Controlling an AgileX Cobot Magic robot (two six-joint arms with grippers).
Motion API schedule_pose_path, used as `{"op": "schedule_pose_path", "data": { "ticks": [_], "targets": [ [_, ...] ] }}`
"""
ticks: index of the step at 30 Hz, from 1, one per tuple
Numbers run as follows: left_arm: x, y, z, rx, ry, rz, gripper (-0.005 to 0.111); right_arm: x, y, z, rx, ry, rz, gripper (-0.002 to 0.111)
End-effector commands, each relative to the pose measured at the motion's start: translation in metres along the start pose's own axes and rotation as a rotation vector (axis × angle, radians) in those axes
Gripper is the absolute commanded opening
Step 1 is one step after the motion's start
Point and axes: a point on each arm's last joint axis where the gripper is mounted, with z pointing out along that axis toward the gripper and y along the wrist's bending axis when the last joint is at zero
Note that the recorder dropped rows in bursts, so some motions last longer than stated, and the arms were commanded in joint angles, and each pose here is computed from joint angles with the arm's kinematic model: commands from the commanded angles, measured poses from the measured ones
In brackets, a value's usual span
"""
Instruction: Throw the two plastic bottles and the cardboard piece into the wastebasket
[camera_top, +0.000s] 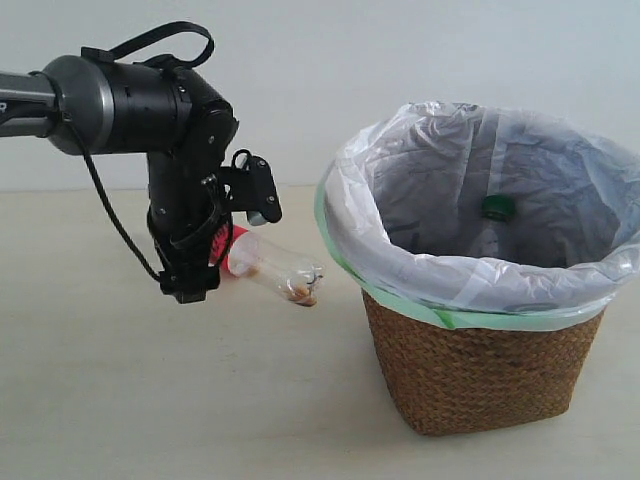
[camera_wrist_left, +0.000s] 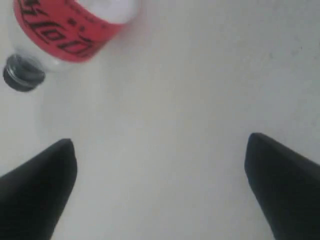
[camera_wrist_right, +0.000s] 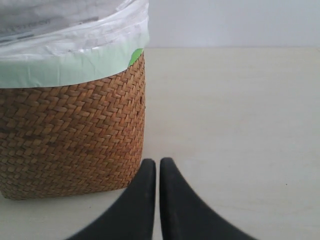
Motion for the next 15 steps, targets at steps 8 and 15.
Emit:
{"op": "schedule_pose_path", "data": {
  "ticks": [8, 15],
  "targets": [
    [-0.015, 0.011, 0.001, -0.129, -0.169, 0.149, 0.084, -0.001, 0.0, 0.0, -0.001, -0.014, -0.002, 0.0],
    [-0.002, 0.022, 0.015, -0.105, -0.159, -0.272, 0.084, -0.001, 0.0, 0.0, -0.001, -0.014, -0.002, 0.0]
  ]
}}
